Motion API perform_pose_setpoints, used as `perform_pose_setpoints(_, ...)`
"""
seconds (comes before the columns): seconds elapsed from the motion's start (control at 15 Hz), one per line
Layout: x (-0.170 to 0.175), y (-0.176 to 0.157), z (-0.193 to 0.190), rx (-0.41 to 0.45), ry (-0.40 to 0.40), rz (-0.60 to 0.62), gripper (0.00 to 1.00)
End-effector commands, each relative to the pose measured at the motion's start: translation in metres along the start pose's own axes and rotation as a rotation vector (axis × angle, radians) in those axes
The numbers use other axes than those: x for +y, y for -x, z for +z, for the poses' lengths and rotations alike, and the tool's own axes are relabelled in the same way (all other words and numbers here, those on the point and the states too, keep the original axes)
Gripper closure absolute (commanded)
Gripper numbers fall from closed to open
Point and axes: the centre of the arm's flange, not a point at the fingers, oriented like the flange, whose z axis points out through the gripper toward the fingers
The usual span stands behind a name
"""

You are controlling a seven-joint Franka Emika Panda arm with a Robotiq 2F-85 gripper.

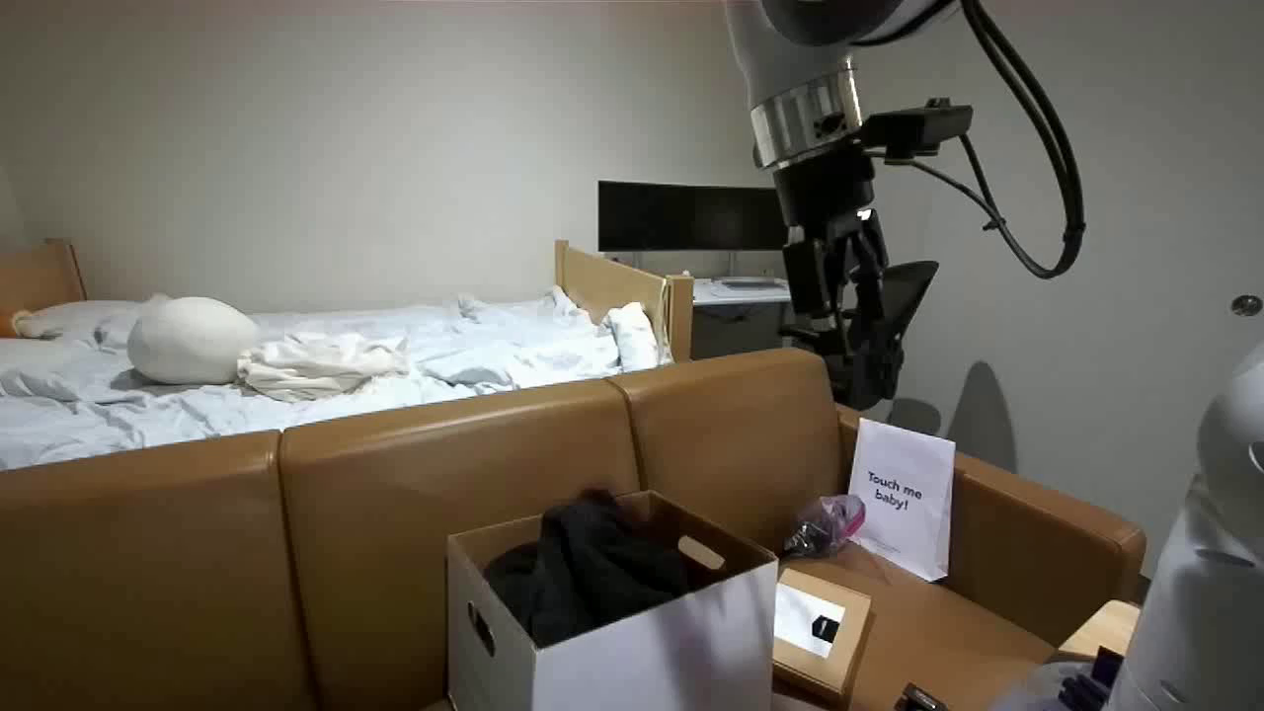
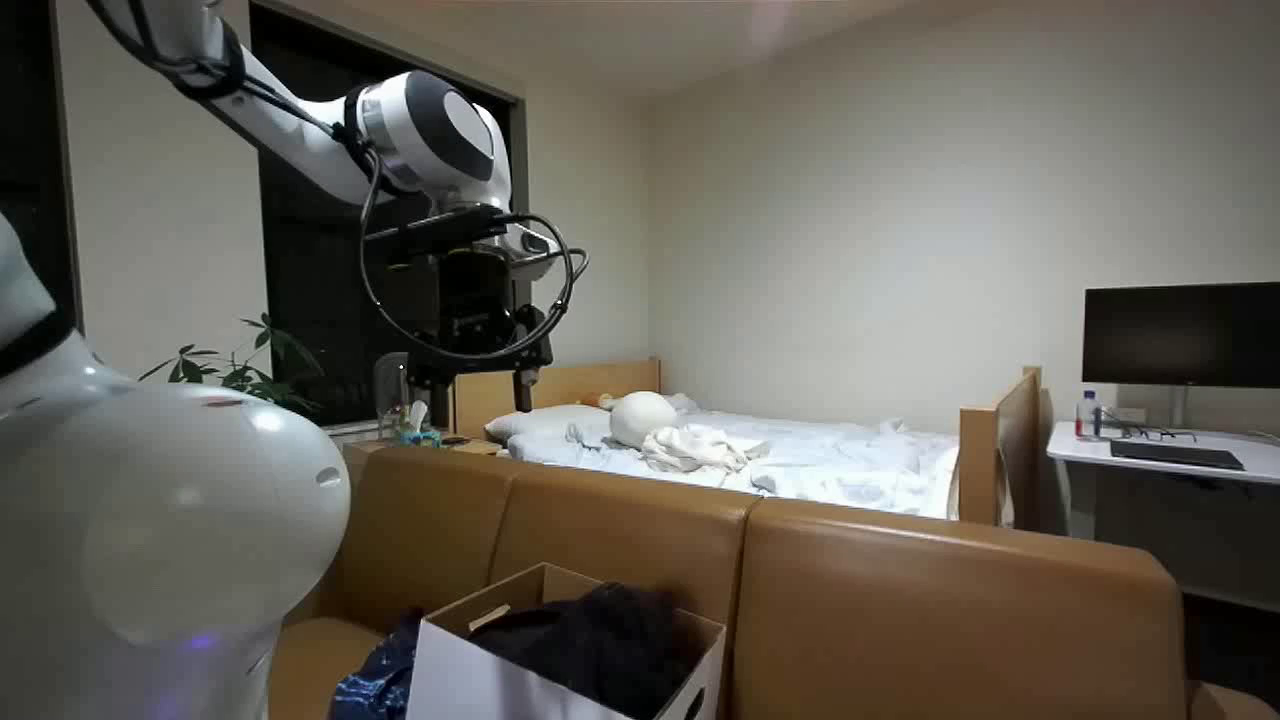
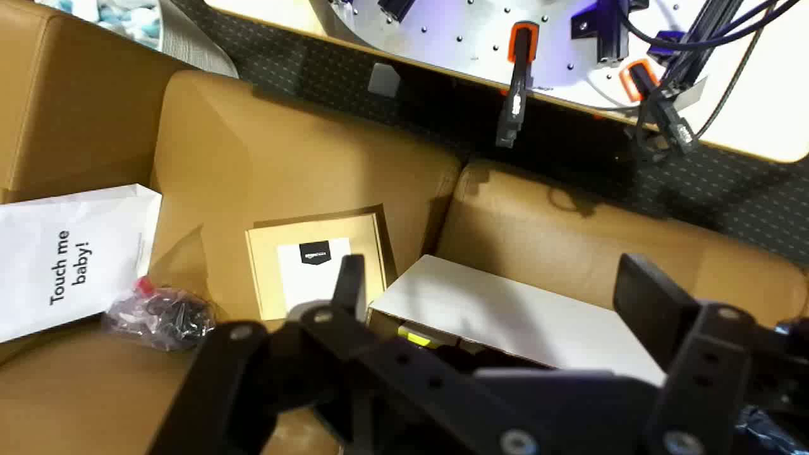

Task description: Remove the black jersey from the box

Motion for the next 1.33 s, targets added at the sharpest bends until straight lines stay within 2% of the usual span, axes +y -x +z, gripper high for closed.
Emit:
perform_pose_setpoints(0.0, 0.000, 0.000, 0.000, 0.000, 0.000, 0.000, 0.00)
perform_pose_setpoints(1.07, 0.000, 0.000, 0.000, 0.000, 0.000, 0.000, 0.00)
perform_pose_setpoints(1.2, -0.028, -0.028, -0.006, 0.104, 0.030, 0.029, 0.00)
perform_pose_setpoints(1.27, -0.041, -0.049, -0.008, 0.187, 0.032, 0.083, 0.00)
